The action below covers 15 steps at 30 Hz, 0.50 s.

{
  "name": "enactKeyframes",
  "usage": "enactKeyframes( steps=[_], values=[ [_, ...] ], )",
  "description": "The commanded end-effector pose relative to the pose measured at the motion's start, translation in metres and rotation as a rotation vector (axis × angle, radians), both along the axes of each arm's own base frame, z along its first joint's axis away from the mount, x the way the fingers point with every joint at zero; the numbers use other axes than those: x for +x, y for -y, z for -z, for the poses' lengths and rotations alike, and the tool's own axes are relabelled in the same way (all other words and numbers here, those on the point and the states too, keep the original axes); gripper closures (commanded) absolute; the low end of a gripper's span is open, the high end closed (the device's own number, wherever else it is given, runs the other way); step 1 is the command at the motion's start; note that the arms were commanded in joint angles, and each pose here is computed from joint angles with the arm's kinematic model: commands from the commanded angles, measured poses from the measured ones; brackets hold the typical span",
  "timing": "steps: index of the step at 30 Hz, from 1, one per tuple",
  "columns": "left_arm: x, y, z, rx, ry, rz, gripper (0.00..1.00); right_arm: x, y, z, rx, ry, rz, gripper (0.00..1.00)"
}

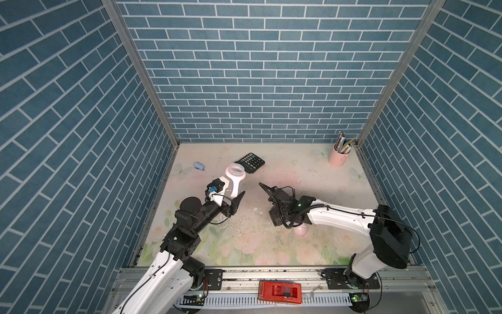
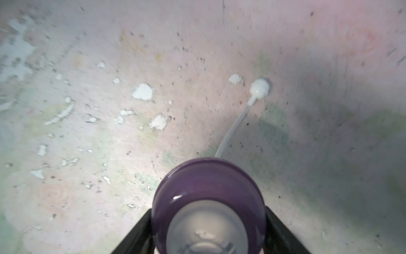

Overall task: Assemble the baby bottles
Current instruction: Pick up the nipple from the center of the board, then close the nipple on the baby bottle.

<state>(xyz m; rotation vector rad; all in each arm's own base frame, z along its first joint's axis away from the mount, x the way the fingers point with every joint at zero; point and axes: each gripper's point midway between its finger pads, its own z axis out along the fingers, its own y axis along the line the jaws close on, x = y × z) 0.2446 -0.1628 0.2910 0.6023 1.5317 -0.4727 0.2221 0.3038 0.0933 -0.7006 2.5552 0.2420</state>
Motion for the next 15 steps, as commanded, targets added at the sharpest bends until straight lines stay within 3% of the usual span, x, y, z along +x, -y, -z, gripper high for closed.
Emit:
enactKeyframes(
  steps=[1,11,15],
  values=[
    [-0.006,0.008,-0.008,-0.012,0.056,0.059,0.39,0.001,0.009,-0.024,-0.004,0.019,-0.005,0.48],
    [-0.008,0.015,0.022,-0.029,0.091,0.105,0.40,0.007,0.017,-0.092,0.087,0.068,-0.051,0.51],
    [-0.015,0.023,0.034,-0.029,0.179,0.166,0.44,0.005,0.022,-0.111,0.088,0.089,-0.086,0.52]
  ],
)
